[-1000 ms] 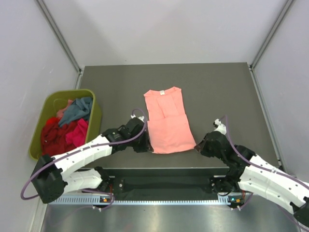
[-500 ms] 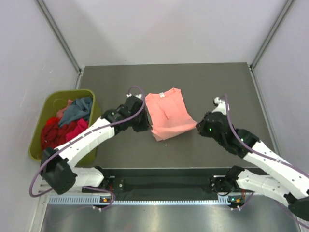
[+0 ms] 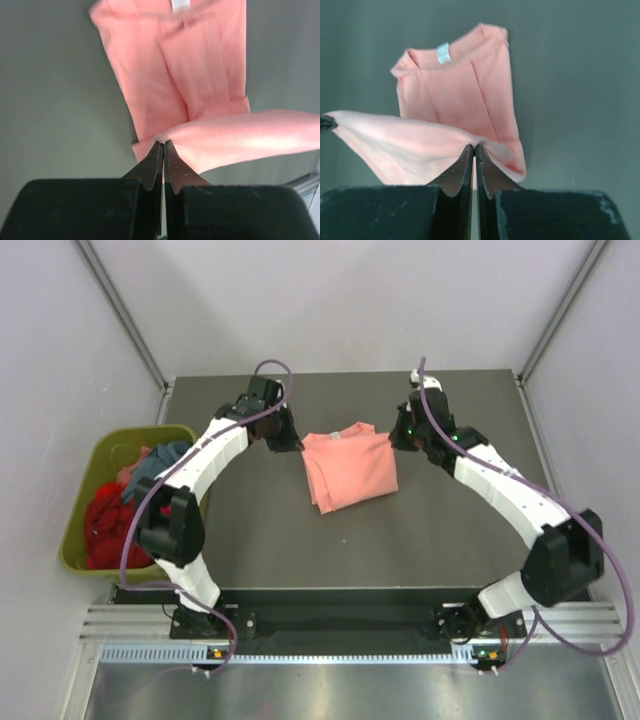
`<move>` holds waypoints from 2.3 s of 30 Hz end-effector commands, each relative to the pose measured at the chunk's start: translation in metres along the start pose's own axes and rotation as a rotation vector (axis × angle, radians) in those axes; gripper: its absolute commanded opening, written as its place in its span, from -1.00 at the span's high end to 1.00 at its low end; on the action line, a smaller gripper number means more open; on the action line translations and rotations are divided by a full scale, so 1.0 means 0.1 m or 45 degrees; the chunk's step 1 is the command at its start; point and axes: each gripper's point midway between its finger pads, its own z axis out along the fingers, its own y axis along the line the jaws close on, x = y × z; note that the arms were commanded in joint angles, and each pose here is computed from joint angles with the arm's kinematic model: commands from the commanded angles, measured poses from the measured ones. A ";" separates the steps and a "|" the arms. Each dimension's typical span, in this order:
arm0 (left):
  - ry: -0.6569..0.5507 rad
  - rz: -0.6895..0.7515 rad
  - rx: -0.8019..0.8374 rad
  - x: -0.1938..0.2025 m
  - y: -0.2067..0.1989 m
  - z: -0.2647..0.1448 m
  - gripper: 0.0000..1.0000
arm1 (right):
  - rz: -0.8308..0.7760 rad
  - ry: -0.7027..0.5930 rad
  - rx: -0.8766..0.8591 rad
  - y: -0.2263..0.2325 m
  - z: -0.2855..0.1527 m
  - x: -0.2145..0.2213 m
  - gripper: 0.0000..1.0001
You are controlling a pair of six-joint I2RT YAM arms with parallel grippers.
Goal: Fold and stack the t-shirts
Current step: Fold the tshirt
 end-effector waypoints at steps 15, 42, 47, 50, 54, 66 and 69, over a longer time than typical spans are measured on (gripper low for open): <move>-0.053 0.033 0.137 -1.14 0.35 1.11 1.00 | -0.132 0.002 -0.222 0.26 1.62 -0.64 0.98; 0.208 0.085 0.204 0.22 0.24 0.45 0.39 | -0.146 0.390 -0.491 -0.06 0.93 0.16 0.16; 0.242 0.092 0.321 0.33 0.02 0.55 0.40 | -0.175 0.391 -0.579 0.06 1.06 0.05 0.43; 0.195 0.113 0.317 0.16 -0.01 0.69 0.41 | -0.168 0.397 -0.659 0.18 1.21 -0.02 0.45; 0.182 0.131 0.233 -0.05 0.10 1.04 0.42 | -0.147 0.471 -0.692 0.16 1.63 0.12 0.43; 0.088 0.141 -0.043 -0.64 0.60 1.63 0.44 | 0.066 0.365 -0.663 -0.21 2.60 -0.11 0.42; 0.032 0.141 -0.017 -0.86 0.51 1.45 0.44 | 0.056 0.333 -0.657 -0.18 2.51 -0.26 0.40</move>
